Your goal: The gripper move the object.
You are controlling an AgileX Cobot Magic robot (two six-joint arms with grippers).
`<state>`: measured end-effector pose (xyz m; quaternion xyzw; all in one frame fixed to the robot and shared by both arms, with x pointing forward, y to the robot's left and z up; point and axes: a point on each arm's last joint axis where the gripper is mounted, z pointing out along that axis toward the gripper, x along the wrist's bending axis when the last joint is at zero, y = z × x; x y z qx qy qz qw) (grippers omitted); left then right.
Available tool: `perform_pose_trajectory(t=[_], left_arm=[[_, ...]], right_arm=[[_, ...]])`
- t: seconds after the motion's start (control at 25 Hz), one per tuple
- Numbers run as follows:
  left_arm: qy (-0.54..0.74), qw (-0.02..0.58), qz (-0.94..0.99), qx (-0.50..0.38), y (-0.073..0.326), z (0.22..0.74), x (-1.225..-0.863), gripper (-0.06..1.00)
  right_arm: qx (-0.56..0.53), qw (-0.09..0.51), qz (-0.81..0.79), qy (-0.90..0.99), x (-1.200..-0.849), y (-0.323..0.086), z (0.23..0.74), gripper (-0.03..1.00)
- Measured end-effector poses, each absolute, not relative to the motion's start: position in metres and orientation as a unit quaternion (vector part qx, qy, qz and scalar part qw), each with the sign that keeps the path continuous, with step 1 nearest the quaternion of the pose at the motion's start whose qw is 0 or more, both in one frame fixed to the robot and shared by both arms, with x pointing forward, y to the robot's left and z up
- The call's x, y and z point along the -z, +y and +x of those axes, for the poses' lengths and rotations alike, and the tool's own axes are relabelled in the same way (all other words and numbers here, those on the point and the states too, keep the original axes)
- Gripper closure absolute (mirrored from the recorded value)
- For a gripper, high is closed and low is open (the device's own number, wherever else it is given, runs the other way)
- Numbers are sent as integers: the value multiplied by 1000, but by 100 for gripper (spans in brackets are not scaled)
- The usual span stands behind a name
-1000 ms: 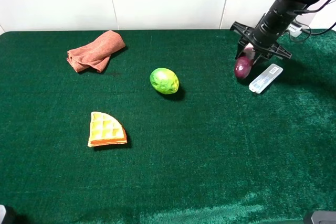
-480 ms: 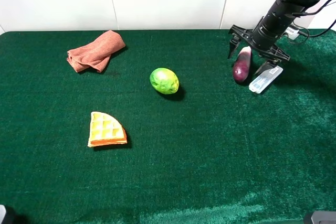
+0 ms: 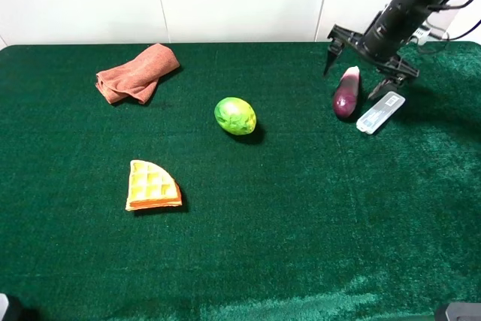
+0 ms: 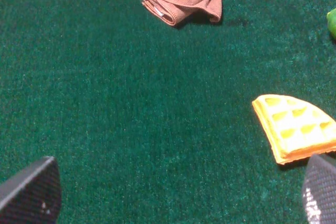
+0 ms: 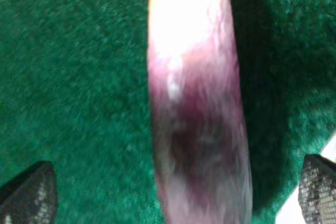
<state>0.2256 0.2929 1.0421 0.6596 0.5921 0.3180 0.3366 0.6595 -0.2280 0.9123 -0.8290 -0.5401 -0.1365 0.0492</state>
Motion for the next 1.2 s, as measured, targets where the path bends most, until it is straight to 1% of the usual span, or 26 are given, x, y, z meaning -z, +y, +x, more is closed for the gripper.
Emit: perform_pose_trajectory(t=[0.12, 0.36, 0.48, 0.52, 0.68, 0.92, 1.2], left_arm=[[592, 337, 660, -318, 293, 226, -1042, 2], [592, 337, 660, -318, 293, 226, -1042, 2], [592, 337, 660, -318, 293, 226, -1042, 2], [592, 337, 660, -318, 293, 226, -1042, 2], [592, 337, 660, -318, 293, 226, -1042, 2], [592, 337, 660, -318, 293, 226, -1042, 2], [592, 337, 660, -318, 293, 226, -1042, 2]], right_arm=[[141, 47, -818, -555, -930, -228, 655, 27], [138, 33, -781, -609, -980, -232, 637, 27], [130, 22, -758, -639, -1007, -235, 623, 27], [121, 20, -745, -656, -1022, -237, 613, 27], [111, 12, -720, -685, -1048, -241, 595, 27], [113, -27, -679, -724, -1072, -240, 565, 27], [121, -59, -659, -740, -1094, -244, 512, 27]])
